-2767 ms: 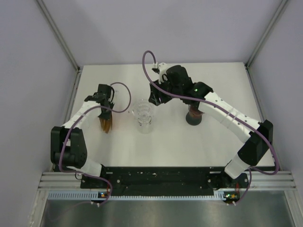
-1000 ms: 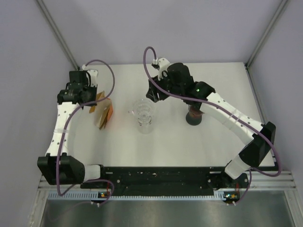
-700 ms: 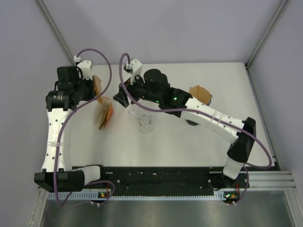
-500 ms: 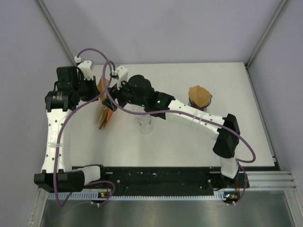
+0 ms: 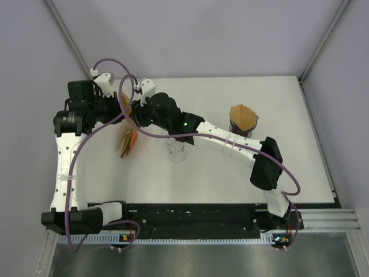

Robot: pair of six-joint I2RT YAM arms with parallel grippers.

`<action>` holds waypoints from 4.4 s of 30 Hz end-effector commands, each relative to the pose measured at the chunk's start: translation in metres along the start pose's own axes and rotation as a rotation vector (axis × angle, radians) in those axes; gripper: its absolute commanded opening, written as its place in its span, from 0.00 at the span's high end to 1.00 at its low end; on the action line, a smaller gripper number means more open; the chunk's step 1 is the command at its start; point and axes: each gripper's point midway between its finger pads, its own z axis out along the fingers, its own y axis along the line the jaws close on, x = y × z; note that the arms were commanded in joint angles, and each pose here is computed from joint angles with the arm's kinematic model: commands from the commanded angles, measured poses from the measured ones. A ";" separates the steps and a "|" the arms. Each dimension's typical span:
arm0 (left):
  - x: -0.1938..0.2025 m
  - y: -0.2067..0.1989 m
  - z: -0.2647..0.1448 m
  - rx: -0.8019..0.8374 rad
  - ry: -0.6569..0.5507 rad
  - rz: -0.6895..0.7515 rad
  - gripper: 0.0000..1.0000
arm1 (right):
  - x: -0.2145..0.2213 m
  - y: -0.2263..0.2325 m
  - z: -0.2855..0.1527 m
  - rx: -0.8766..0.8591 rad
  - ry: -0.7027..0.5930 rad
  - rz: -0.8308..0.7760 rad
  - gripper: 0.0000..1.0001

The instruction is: Place the coffee filter in the dripper

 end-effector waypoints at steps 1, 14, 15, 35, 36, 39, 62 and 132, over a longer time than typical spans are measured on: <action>-0.007 -0.003 -0.005 0.007 -0.023 0.022 1.00 | -0.033 -0.010 0.002 0.071 -0.097 -0.006 0.62; -0.004 0.009 -0.011 -0.065 -0.017 0.079 1.00 | -0.035 -0.046 0.006 0.170 -0.090 -0.048 1.00; -0.004 0.016 -0.012 -0.102 -0.018 0.084 1.00 | -0.039 -0.052 0.001 0.193 -0.094 -0.056 1.00; -0.013 -0.019 -0.015 0.068 -0.043 0.157 0.40 | -0.060 -0.088 -0.058 0.235 -0.015 -0.092 1.00; -0.016 -0.026 -0.018 0.102 -0.054 0.166 0.34 | -0.060 -0.086 -0.064 0.229 0.006 -0.098 1.00; -0.024 -0.042 -0.026 0.183 -0.068 0.182 0.27 | -0.059 -0.090 -0.084 0.219 0.071 -0.092 1.00; -0.016 -0.068 -0.002 0.290 -0.027 0.108 0.28 | 0.017 -0.083 -0.160 0.082 0.590 -0.062 1.00; 0.049 -0.077 0.072 0.394 0.151 -0.197 0.45 | 0.137 -0.075 -0.072 0.041 0.725 -0.098 1.00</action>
